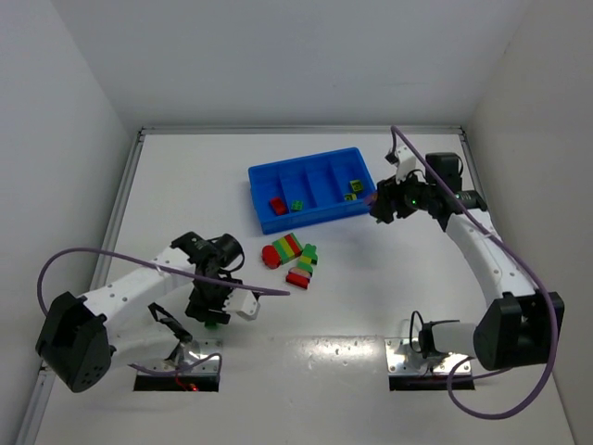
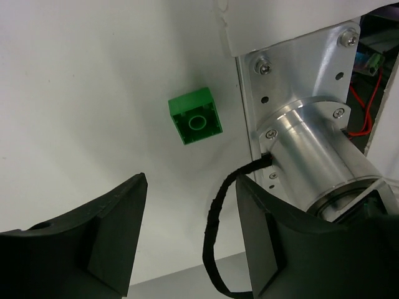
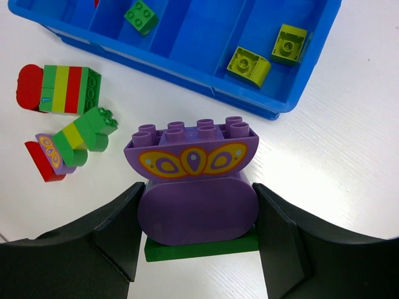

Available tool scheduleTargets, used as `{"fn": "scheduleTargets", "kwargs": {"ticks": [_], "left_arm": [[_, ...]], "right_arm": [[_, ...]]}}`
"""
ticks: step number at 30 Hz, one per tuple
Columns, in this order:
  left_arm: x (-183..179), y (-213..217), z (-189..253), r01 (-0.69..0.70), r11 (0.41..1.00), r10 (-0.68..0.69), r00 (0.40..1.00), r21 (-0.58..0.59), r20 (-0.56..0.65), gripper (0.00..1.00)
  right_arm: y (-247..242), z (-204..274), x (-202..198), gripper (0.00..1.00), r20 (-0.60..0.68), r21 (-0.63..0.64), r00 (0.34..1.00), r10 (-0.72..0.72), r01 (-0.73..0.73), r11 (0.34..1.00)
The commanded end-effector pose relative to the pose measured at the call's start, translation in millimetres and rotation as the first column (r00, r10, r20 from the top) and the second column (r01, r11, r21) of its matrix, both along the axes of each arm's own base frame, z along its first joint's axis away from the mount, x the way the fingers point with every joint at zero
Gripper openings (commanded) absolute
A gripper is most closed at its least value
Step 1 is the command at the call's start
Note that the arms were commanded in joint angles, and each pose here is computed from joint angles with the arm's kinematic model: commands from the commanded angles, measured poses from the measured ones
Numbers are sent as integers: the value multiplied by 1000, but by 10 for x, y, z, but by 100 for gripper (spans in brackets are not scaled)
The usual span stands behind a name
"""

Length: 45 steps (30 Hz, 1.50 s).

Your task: Sort the legos into containers by color

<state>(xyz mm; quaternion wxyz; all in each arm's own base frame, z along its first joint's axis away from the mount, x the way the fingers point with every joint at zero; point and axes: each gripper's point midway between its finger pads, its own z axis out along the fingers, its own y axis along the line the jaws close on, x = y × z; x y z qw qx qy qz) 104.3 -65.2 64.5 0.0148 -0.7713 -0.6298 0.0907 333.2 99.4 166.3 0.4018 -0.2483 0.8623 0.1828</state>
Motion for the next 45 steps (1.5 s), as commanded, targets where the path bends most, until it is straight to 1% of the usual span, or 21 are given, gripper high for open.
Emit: {"fn": "scheduleTargets", "kwargs": {"ticks": [1,3,4,6,10,13,16,18,20,25,27,30,31,32,33,34,36,40,41,45], "left_arm": [[19,-68,-56,77,997,-77,997,-20,5,64],[-14,-91,-71,74,997,-74,997,-22,-16,64],[0,-104,-64,65,998,-65,998,-18,-21,64],[-5,-144,-106,32,999,-32,998,9,-50,64],[-55,-151,-178,16,996,-5,991,83,-130,64],[-72,-145,-160,-12,995,26,990,100,-140,64],[-116,-112,-177,-26,991,49,984,133,-169,68],[-145,-77,-219,-53,982,89,977,183,-194,71],[-138,-86,-228,-60,979,100,974,196,-203,75],[-148,-64,-228,-94,968,140,972,232,-190,76],[-125,-84,-217,-95,969,139,973,226,-184,76],[-109,-98,-226,-97,971,137,974,219,-178,59],[-109,-98,-226,-97,971,137,974,219,-178,49],[-102,-103,-214,-99,973,136,976,211,-170,28],[-72,-110,-214,-114,974,146,977,198,-158,20],[-72,-110,-214,-114,974,146,977,198,-158,9],[-105,-68,-217,-120,970,157,973,211,-170,0],[-125,-66,-198,-104,974,141,973,201,-181,0],[-177,-18,-178,-81,972,128,969,222,-209,0],[-184,-9,-173,-64,966,125,963,249,-240,0]], "right_arm": [[-15,112,-38,8,40,-4,999,2,-2,1000],[-21,141,-66,8,58,-10,998,8,-8,1000],[-38,87,-94,8,40,-17,999,2,-1,1000],[-39,115,-100,10,49,-17,999,2,-1,1000],[-41,100,-126,10,48,-17,999,2,-1,1000],[-44,77,-165,10,38,-18,999,2,-1,1000],[-90,58,-176,10,37,-24,999,-14,15,1000],[-90,58,-176,10,37,-24,999,-14,15,1000],[-91,49,-199,10,37,-24,999,-14,15,1000],[-96,33,-222,10,40,-30,999,-8,9,1000],[-98,22,-247,10,40,-30,999,-8,9,1000],[-100,-1,-275,10,37,-30,999,-8,9,1000],[-102,-43,-295,10,27,-31,1000,-8,9,999],[-102,-13,-301,10,37,-30,999,-8,9,1000],[-103,-49,-318,10,28,-31,1000,-8,9,999],[-104,-23,-323,10,37,-30,999,-8,9,1000],[-108,-60,-338,10,33,-36,999,-2,4,999],[-108,-60,-338,10,33,-37,999,-2,4,999],[-108,-60,-338,10,33,-37,999,-2,4,999],[-111,-60,-336,10,37,-42,999,3,-2,999]]}}
